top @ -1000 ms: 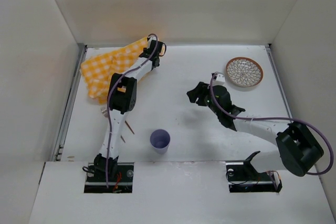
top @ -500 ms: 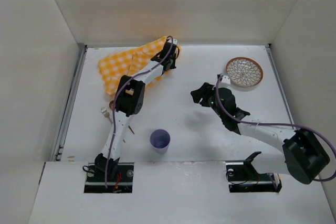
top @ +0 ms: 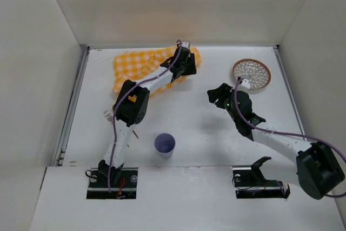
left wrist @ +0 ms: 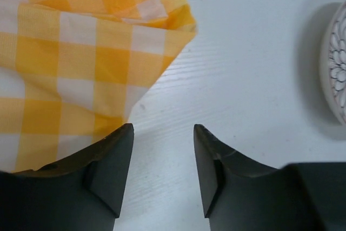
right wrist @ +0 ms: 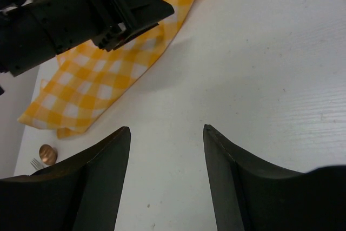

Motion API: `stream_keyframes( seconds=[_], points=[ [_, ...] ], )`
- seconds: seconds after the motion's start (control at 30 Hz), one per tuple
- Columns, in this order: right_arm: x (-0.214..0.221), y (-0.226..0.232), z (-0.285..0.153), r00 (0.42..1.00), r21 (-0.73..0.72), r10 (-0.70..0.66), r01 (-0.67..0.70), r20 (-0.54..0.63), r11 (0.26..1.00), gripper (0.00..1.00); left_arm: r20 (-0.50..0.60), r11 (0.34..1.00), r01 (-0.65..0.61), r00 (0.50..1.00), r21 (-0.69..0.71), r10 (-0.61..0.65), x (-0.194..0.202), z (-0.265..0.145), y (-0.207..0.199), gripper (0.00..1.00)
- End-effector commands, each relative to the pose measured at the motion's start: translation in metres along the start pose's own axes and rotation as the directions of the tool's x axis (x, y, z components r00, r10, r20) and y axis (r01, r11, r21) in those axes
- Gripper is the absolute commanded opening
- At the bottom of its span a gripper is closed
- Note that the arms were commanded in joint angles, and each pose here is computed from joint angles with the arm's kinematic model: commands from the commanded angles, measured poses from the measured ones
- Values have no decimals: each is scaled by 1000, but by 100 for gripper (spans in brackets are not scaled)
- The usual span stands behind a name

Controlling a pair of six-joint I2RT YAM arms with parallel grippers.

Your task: Set the dinner table for one person

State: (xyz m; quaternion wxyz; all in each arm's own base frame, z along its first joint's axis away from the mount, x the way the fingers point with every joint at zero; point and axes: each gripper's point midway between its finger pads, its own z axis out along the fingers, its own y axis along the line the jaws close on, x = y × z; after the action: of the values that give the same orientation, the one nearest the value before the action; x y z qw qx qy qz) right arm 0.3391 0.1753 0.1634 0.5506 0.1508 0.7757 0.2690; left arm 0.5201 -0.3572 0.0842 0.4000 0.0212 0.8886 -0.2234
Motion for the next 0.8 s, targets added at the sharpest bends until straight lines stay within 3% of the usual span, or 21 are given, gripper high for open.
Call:
stream_keyframes(
  seconds=[0.0, 0.13, 0.23, 0.33, 0.57, 0.77],
  points=[
    [-20, 10, -1, 997, -32, 37, -35, 67, 999, 62, 163, 992, 68, 983, 103, -85, -71, -62, -43, 49],
    [-15, 11, 2, 998, -33, 32, -30, 51, 999, 62, 273, 987, 141, 949, 79, -158, -99, -110, -19, 56],
    [-14, 12, 4, 998, -35, 31, -29, 45, 999, 62, 368, 982, 189, 914, -20, -169, -115, -138, 26, 59],
    [-8, 16, 9, 999, -38, 25, -24, 25, 999, 62, 382, 968, 220, 910, -122, -158, -123, -145, 77, 60],
    [2, 25, 11, 1000, -61, 2, -2, -2, 998, 62, 230, 949, 146, 970, -280, -82, -120, -92, 159, 59],
    [7, 29, 13, 1000, -72, -12, 11, -15, 997, 62, 174, 969, 115, 982, -216, -78, -132, -49, 183, 58]
  ],
)
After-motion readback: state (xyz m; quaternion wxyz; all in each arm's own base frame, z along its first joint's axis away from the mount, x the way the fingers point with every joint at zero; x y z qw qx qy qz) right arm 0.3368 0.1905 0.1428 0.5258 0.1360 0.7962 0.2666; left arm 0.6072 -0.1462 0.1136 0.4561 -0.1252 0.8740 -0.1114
